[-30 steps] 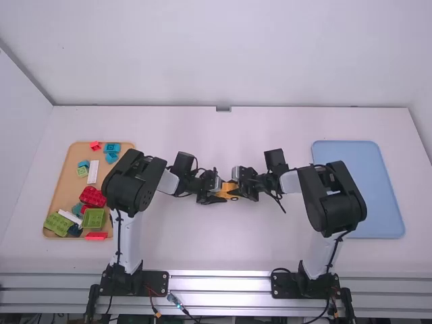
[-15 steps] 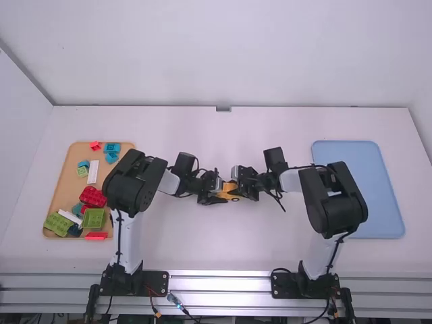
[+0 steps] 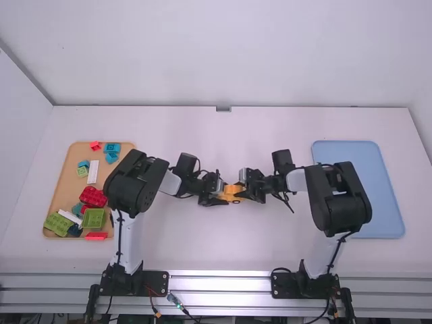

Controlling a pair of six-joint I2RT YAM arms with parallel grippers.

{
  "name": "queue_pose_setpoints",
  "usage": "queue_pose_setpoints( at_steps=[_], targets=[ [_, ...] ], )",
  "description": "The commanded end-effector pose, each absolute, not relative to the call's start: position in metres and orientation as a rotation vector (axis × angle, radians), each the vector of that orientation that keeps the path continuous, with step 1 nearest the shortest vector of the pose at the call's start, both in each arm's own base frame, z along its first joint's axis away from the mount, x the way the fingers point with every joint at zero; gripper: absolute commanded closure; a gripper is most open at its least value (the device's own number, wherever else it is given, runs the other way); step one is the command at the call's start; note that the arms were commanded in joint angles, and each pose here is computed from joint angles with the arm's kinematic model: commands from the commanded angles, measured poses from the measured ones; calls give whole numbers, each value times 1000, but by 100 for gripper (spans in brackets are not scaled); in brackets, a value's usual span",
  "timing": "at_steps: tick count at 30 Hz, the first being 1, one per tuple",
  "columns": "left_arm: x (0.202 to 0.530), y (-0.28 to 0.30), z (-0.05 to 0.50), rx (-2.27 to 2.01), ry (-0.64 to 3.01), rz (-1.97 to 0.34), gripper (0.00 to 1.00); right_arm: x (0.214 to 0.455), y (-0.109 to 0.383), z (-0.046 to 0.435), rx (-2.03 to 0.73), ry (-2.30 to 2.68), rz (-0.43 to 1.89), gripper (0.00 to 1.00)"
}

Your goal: Assemble lego blocks to make yellow taxi

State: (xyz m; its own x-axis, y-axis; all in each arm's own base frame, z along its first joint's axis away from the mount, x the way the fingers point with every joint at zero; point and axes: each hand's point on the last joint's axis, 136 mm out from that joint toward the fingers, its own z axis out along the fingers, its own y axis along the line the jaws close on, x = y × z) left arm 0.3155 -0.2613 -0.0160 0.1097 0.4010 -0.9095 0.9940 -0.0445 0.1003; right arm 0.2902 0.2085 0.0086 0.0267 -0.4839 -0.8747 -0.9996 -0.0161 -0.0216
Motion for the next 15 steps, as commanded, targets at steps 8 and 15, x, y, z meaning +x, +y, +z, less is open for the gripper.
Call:
queue_pose_setpoints(
  at_steps=[8, 15],
  targets=[
    [314, -257, -28, 1596, 1446, -875, 53, 283, 215, -21, -1667, 1665, 842, 100],
    [314, -257, -28, 1596, 1446, -876, 54, 285, 222, 5, -1582, 1514, 957, 100]
  ],
)
